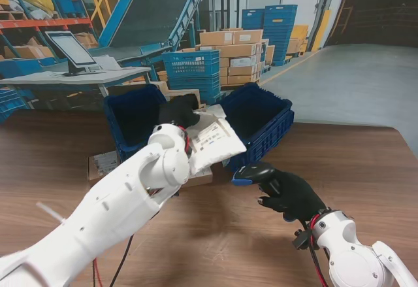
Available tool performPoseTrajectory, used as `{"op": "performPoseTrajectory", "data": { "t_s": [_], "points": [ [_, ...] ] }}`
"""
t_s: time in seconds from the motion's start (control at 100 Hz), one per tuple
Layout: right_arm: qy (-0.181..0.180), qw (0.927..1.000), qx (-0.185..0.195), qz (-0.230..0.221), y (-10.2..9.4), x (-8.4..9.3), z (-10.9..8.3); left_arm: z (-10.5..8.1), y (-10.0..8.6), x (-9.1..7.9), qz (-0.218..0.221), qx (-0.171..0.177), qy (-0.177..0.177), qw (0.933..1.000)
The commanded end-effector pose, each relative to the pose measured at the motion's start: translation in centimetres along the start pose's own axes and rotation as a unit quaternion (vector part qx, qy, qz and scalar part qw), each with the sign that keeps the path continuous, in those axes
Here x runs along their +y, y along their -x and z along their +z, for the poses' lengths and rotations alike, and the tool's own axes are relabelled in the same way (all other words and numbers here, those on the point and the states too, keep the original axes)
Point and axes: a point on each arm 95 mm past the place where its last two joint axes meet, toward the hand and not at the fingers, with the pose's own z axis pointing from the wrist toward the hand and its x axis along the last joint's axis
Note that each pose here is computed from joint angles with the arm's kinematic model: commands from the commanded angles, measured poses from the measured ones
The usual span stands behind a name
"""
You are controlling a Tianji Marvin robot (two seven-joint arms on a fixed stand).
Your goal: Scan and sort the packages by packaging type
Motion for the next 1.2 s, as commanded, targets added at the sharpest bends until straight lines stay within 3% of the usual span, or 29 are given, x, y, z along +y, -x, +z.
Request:
{"op": "performPoseTrajectory", "data": {
  "t_s": [0.0, 0.52, 0.71, 0.97, 1.19],
  "points": [
    [-0.005, 0.9999, -0.006, 0.007, 0.1, -0.4, -0.2, 0.9, -2.1, -0.6, -0.017, 0.008, -0.004, 0.9998],
    [0.008, 0.9992, -0.029, 0.026, 1.1, 0.0, -1.1, 7.3, -6.4, 2.8, -0.043, -0.006, -0.034, 0.9985],
    [0.012, 0.9987, -0.035, 0.035, 1.4, 0.1, -1.3, 8.4, -7.2, 4.0, -0.044, -0.009, -0.032, 0.9985],
    [0.013, 0.9984, -0.039, 0.04, 1.6, 0.2, -1.9, 9.3, -7.4, 4.3, -0.038, -0.022, -0.014, 0.9989],
    [0.011, 0.9982, -0.04, 0.043, 1.7, 0.2, -2.1, 9.7, -7.1, 4.4, -0.031, -0.03, 0.026, 0.9988]
  ]
}}
